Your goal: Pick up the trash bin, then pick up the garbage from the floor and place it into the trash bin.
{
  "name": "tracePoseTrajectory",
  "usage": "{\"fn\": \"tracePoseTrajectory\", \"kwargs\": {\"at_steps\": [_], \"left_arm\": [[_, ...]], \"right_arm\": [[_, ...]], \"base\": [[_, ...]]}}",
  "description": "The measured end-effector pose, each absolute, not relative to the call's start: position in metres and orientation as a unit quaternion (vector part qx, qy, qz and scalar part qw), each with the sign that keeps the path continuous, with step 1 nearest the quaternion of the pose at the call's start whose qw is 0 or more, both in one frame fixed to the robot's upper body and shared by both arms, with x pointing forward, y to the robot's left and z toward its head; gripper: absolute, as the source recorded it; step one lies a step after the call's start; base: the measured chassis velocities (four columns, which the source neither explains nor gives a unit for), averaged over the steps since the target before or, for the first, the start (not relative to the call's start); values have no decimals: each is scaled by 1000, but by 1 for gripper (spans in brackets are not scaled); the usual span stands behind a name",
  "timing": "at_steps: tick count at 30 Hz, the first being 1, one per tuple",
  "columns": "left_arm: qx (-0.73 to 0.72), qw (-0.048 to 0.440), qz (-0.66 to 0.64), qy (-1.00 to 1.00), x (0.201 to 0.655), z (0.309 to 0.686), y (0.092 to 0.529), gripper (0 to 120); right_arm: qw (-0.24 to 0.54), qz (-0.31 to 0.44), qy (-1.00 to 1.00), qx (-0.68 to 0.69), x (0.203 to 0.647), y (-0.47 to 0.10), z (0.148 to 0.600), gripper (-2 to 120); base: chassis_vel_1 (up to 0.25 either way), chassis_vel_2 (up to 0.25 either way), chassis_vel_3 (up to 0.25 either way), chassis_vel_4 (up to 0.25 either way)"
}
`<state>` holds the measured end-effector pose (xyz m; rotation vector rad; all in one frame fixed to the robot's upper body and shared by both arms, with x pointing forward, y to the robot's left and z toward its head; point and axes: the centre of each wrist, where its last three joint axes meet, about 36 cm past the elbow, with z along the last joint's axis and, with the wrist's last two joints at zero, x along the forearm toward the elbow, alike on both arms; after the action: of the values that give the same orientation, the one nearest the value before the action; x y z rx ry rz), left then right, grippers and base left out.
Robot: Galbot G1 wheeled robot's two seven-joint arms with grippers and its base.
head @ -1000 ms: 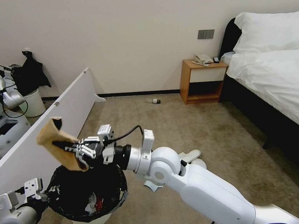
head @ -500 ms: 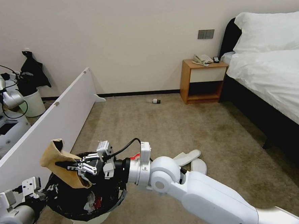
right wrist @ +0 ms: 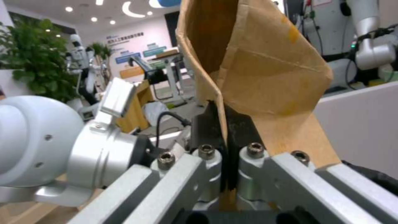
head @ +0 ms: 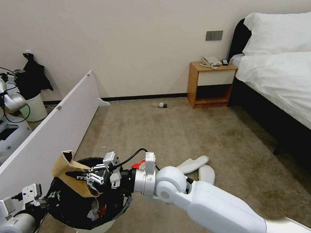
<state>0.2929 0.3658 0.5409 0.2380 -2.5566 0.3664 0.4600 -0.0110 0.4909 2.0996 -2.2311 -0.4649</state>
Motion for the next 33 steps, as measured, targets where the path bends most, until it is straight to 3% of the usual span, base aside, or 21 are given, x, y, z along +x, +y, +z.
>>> {"fn": "tracePoseTrajectory", "kwargs": {"at_steps": [8, 10, 14, 16, 19, 21, 25, 27, 33], "left_arm": [[87, 273, 137, -948, 292, 540, 365, 4], [87, 273, 137, -948, 292, 540, 365, 4], [88, 272, 138, -948, 292, 541, 365, 4], [89, 271, 138, -948, 291, 542, 367, 4], [89, 270, 138, -949, 291, 543, 368, 4], [90, 269, 138, -949, 291, 544, 369, 4], [90, 269, 139, -949, 291, 544, 369, 4], [90, 269, 139, -949, 291, 544, 369, 4], [93, 265, 139, -950, 291, 547, 372, 4]], "right_arm": [[25, -146, -724, 673, 464, -13, 486, 28], [26, -142, -725, 674, 465, -15, 484, 39], [25, -139, -726, 673, 465, -16, 482, 47], [26, -136, -727, 673, 463, -18, 481, 61], [27, -135, -726, 674, 462, -18, 481, 66], [28, -132, -724, 676, 460, -19, 482, 79], [26, -131, -724, 677, 461, -19, 484, 87], [24, -131, -723, 678, 460, -20, 487, 97], [34, -121, -727, 676, 457, -40, 489, 100]], "base": [[0, 0, 0, 0], [0, 0, 0, 0], [0, 0, 0, 0], [0, 0, 0, 0], [0, 0, 0, 0], [0, 0, 0, 0], [0, 0, 0, 0], [0, 0, 0, 0], [0, 0, 0, 0]]}}
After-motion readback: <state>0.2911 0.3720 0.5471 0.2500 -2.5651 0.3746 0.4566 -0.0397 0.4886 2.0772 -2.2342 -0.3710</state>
